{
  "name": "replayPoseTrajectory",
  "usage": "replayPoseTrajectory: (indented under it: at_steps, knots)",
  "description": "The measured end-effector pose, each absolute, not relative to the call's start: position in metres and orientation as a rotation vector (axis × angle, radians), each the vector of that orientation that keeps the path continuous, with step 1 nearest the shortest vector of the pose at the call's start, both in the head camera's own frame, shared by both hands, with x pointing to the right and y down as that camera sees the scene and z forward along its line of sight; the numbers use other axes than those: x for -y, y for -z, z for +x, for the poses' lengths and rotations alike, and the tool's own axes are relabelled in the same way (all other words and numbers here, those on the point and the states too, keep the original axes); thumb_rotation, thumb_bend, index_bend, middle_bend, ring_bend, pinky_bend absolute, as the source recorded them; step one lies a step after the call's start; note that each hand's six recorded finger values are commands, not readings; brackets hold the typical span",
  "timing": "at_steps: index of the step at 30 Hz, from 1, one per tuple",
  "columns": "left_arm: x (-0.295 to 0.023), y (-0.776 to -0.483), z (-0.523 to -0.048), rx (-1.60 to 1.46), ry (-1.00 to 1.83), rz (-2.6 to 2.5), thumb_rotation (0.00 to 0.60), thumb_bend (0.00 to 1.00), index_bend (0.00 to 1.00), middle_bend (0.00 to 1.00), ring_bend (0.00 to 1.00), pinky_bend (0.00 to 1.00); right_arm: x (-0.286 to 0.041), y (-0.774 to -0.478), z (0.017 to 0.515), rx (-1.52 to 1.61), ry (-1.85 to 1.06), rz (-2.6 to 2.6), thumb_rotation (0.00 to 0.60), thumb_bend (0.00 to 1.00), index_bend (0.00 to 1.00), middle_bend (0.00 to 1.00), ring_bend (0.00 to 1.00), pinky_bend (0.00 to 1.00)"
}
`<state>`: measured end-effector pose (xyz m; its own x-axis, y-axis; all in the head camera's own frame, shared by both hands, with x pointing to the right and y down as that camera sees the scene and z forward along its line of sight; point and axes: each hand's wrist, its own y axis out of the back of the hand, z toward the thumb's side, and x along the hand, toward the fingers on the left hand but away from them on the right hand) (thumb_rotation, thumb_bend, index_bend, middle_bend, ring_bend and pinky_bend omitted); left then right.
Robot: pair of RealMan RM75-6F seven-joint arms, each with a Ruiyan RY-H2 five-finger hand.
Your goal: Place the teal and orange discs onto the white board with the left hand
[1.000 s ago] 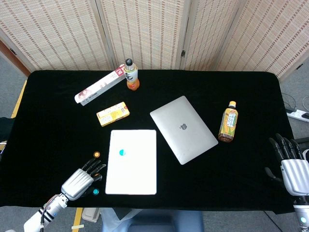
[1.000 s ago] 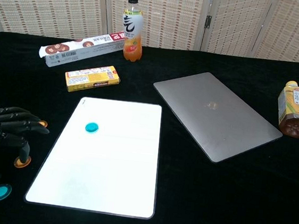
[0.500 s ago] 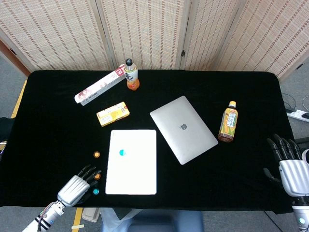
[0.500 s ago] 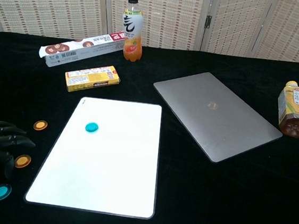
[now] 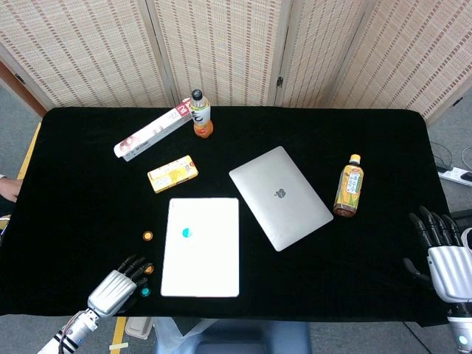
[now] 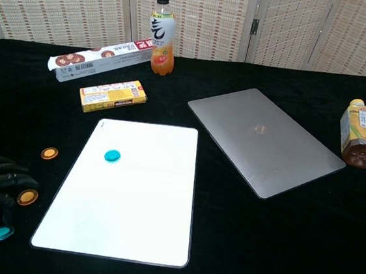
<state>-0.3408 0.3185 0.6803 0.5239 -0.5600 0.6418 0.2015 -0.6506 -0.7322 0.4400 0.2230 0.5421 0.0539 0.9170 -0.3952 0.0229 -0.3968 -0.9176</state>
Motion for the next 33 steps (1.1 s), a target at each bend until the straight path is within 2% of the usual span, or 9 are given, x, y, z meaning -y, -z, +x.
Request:
replayPoseTrajectory:
  at_steps: [11, 20, 33]
  knots:
    - [-0.318, -0.682, -0.335, -0.275, 1.186, -1.954, 0.600, 0.38, 0.38, 0.14, 0.05, 0.00, -0.226, -0.541, 0.443, 0.984, -1.453, -1.545, 0.600, 0.32, 0.00, 0.00, 0.00, 0.00]
    - [-0.320, -0.681, -0.330, -0.253, 1.176, -1.960, 0.600, 0.38, 0.41, 0.14, 0.05, 0.00, -0.228, -0.541, 0.446, 0.989, -1.459, -1.543, 0.600, 0.32, 0.00, 0.00, 0.00, 0.00]
    - [-0.321, -0.685, -0.333, -0.269, 1.183, -1.953, 0.600, 0.38, 0.51, 0.17, 0.08, 0.00, -0.227, -0.541, 0.445, 0.987, -1.458, -1.542, 0.600, 0.32, 0.00, 0.00, 0.00, 0.00]
